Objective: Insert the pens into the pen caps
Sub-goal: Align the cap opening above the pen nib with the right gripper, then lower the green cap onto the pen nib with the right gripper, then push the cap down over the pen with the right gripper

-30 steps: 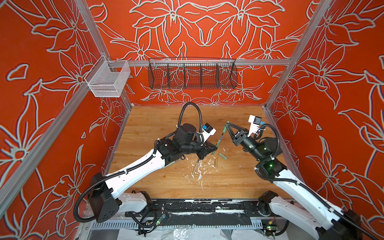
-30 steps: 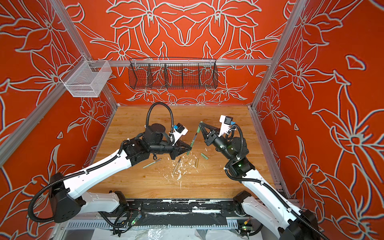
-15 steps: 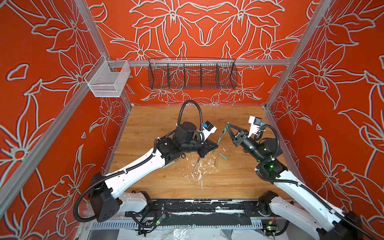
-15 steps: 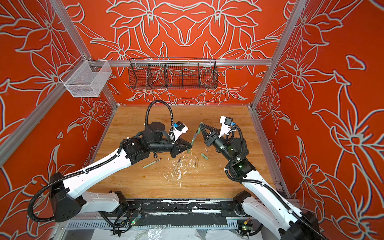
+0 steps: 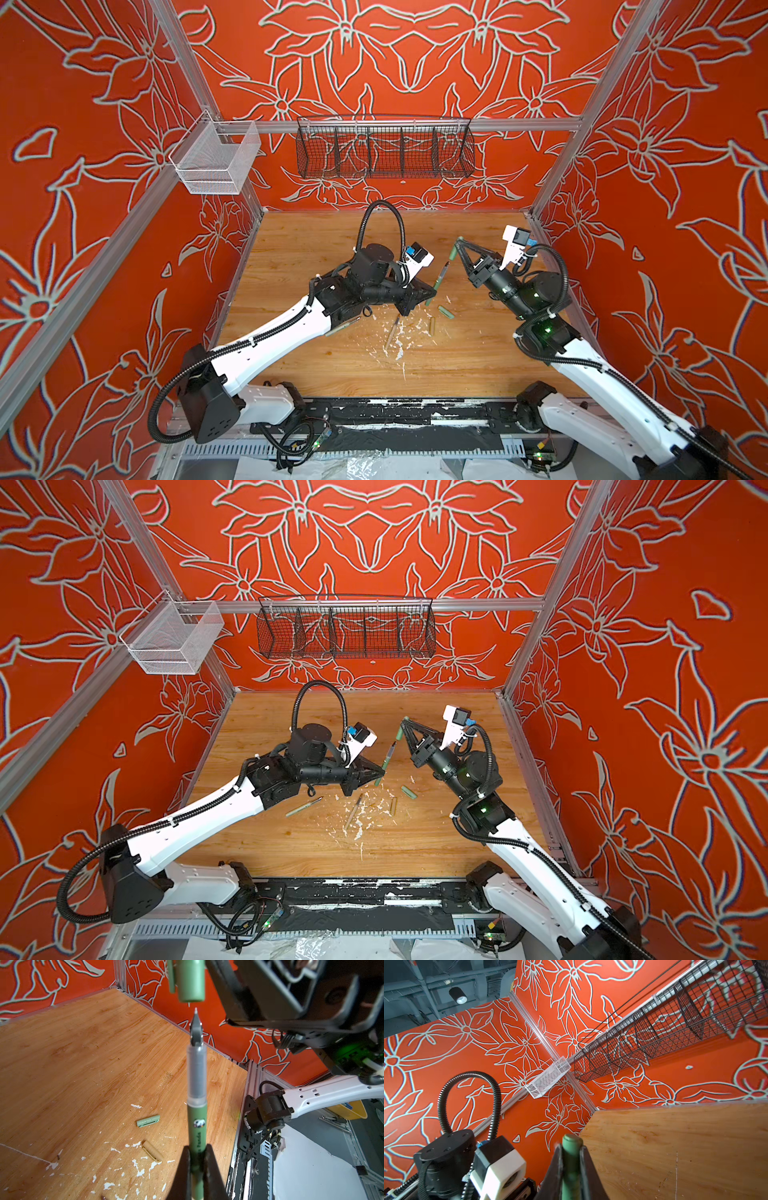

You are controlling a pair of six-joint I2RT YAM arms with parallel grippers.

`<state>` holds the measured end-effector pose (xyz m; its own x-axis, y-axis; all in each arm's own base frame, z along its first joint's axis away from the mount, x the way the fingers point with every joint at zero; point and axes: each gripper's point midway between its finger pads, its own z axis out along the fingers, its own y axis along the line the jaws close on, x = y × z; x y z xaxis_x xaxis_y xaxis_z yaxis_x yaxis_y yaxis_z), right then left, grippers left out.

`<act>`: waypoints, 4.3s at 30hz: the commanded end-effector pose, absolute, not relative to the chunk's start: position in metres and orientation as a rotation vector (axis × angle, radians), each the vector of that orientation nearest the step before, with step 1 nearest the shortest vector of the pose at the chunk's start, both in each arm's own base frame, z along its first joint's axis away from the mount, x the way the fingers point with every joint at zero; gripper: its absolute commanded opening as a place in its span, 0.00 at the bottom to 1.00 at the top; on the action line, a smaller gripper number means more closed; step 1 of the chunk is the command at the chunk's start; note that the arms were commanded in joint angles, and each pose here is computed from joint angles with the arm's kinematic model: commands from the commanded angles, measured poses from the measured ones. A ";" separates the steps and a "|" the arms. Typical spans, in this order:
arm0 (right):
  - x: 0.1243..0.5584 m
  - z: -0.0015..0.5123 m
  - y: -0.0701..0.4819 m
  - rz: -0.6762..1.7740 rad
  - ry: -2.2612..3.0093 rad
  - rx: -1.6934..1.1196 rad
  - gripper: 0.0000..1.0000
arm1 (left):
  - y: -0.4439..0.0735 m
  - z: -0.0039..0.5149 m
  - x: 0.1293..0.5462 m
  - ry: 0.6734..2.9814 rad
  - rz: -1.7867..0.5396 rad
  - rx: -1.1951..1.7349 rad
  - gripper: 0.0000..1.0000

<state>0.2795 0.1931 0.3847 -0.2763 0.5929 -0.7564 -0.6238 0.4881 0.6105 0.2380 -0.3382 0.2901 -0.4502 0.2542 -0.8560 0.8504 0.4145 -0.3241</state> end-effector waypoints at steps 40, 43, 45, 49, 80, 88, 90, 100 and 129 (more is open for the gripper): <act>0.271 0.384 0.194 1.205 1.411 -0.040 0.00 | -0.338 0.300 0.233 1.885 -0.995 0.963 0.00; 0.271 0.383 0.195 1.214 1.415 -0.043 0.00 | -0.337 0.299 0.234 1.886 -0.990 0.963 0.00; 0.270 0.382 0.196 1.219 1.420 -0.048 0.00 | -0.337 0.298 0.234 1.890 -0.986 0.961 0.00; 0.271 0.377 0.195 1.205 1.441 -0.043 0.00 | -0.337 0.299 0.235 1.887 -0.982 0.958 0.00; 0.259 0.359 0.192 1.229 1.433 -0.028 0.00 | -0.336 0.307 0.240 1.851 -0.972 0.919 0.00; 0.256 0.360 0.187 1.213 1.431 -0.023 0.00 | -0.335 0.310 0.240 1.834 -0.970 0.912 0.00; 0.256 0.360 0.191 1.226 1.445 -0.034 0.00 | -0.335 0.309 0.240 1.834 -0.970 0.913 0.00; 0.262 0.359 0.195 1.300 1.487 0.040 0.00 | -0.334 0.312 0.239 1.823 -0.965 0.919 0.00; 0.254 0.351 0.206 1.248 1.589 -0.079 0.00 | -0.330 0.325 0.246 1.787 -0.912 0.904 0.00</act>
<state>0.2604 0.2042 0.3571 -0.4306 0.5447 -0.7197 -0.5867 0.4370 0.6818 0.2429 -0.3280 0.2934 -0.4025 0.2469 -0.8815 0.8438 0.4734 -0.2527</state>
